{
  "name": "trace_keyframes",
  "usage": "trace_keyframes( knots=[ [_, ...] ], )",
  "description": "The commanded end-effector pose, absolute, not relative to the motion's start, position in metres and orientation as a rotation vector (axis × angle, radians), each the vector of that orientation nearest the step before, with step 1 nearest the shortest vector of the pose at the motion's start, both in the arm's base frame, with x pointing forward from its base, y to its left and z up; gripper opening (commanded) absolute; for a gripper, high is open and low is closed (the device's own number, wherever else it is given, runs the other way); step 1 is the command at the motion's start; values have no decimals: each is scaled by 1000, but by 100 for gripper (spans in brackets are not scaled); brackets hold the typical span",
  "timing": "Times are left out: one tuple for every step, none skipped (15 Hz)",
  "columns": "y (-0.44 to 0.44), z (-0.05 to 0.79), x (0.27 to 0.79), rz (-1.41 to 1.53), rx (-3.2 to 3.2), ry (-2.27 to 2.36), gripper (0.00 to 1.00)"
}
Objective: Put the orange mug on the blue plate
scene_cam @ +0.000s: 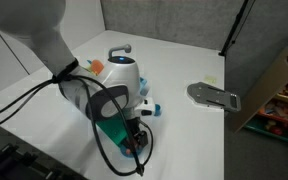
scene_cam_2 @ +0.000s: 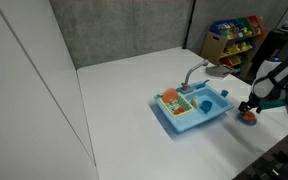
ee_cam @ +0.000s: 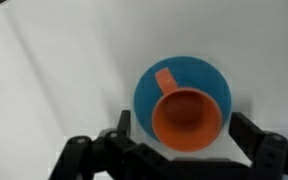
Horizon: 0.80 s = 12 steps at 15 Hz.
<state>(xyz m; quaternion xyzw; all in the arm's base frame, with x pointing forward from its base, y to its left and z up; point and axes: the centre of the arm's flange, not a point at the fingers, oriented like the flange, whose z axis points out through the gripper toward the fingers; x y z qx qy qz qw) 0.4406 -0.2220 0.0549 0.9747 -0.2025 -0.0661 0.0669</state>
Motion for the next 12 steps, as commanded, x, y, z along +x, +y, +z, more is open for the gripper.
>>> trace_keyframes(
  knots=[
    [-221,77,448,-172,2948,-611,100],
    [-219,81,451,-173,2944,-610,100],
    [-217,86,454,-166,2946,-605,100],
    [-213,92,458,-158,2949,-598,100],
    [-210,96,461,-150,2953,-591,100],
    [-206,101,464,-141,2960,-582,100],
    [-202,106,467,-134,2969,-569,100],
    [-197,111,469,-125,2976,-557,100],
    [-192,116,472,-118,2979,-546,100],
    [-186,122,474,-109,2983,-531,100],
    [-180,127,476,-101,2986,-522,100],
    [-175,132,478,-94,2990,-508,100]
  ],
)
